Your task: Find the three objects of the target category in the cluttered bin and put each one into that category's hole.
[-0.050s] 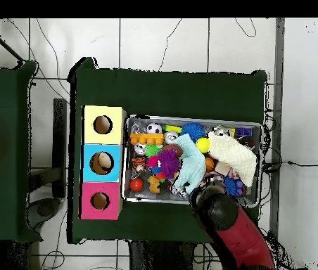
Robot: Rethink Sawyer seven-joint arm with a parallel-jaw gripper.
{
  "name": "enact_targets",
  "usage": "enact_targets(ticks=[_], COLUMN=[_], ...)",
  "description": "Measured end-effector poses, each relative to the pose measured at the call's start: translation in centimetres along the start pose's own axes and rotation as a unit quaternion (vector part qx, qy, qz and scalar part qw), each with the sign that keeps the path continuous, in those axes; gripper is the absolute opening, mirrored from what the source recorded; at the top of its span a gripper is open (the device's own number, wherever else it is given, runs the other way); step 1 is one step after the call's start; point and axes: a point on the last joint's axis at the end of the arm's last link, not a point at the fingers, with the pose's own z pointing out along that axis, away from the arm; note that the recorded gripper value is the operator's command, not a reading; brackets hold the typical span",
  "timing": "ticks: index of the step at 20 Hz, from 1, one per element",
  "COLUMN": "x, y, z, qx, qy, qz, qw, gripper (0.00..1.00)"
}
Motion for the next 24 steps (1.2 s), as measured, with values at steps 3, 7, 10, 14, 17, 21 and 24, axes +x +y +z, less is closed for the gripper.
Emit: enact_targets(ticks=[3,7,10,14,17,21,24], x=[0.1,0.2,0.3,0.7,1.0,1.1,1.0], y=[0.4,0.5,0.6,0.6,0.7,1.1,1.2], z=[-1.6,-3.0,-3.8,-4.7,-5.6,-6.3,-6.8], qx=[-0.006,-0.01,-0.011,-0.01,-0.012,-0.014,-0.014], qy=[-0.004,-0.011,-0.015,-0.018,-0.021,-0.023,-0.026], qz=[-0.004,-0.007,-0.01,-0.014,-0.019,-0.024,-0.025], qw=[1.0,0.9999,0.9998,0.9997,0.9995,0.9994,0.9992], gripper=[0.0,0.0,0.0,0.0,0.0,0.0,0.0])
